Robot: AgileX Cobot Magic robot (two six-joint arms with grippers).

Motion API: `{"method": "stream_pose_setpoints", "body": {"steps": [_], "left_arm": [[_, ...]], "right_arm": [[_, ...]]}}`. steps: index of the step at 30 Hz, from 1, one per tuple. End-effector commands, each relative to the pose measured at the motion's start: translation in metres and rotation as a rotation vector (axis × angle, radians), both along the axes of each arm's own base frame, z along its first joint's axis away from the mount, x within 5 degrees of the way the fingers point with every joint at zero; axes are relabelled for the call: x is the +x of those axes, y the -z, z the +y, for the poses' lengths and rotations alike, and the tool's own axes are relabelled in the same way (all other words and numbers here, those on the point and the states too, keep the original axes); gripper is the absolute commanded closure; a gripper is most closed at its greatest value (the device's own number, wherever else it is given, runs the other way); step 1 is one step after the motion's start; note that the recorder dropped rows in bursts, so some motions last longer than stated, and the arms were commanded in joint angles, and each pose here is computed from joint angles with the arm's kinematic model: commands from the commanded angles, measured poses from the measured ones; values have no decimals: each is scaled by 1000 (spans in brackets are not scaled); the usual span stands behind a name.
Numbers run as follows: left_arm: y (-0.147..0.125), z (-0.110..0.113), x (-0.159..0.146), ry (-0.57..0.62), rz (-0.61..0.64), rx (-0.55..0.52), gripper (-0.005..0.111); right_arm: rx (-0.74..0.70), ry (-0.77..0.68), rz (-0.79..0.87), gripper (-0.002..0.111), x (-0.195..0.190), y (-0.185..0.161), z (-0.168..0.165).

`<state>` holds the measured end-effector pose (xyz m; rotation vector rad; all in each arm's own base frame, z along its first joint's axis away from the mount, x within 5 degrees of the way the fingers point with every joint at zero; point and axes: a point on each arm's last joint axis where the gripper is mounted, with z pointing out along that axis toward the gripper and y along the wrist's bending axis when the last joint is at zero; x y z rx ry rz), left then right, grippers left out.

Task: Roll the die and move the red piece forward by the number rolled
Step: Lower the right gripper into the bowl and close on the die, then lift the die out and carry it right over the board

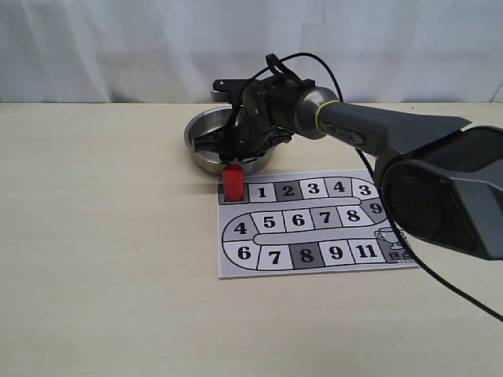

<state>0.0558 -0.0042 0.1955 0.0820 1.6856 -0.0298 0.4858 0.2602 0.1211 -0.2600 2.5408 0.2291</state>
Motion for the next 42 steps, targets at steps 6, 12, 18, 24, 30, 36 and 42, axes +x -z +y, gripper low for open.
{"method": "stream_pose_setpoints", "body": {"steps": [6, 12, 18, 24, 30, 36, 42], "left_arm": [[0, 0, 0, 1, -8, -6, 107], [0, 0, 0, 1, -8, -6, 107], [0, 0, 0, 1, -8, -6, 107], [0, 0, 0, 1, -8, -6, 107], [0, 0, 0, 1, -8, -6, 107], [0, 0, 0, 1, -8, -6, 107], [0, 0, 0, 1, -8, -6, 107]], "right_arm": [[41, -4, -66, 104, 5, -7, 3], [26, -16, -115, 104, 5, -30, 0], [8, -12, -125, 104, -6, -81, -7], [-88, -81, -82, 104, -24, -115, -17], [-120, -102, -39, 104, -47, -115, -31], [-112, -104, -49, 104, -82, -116, -59], [-127, 6, 6, 104, -113, -104, -129]]}}
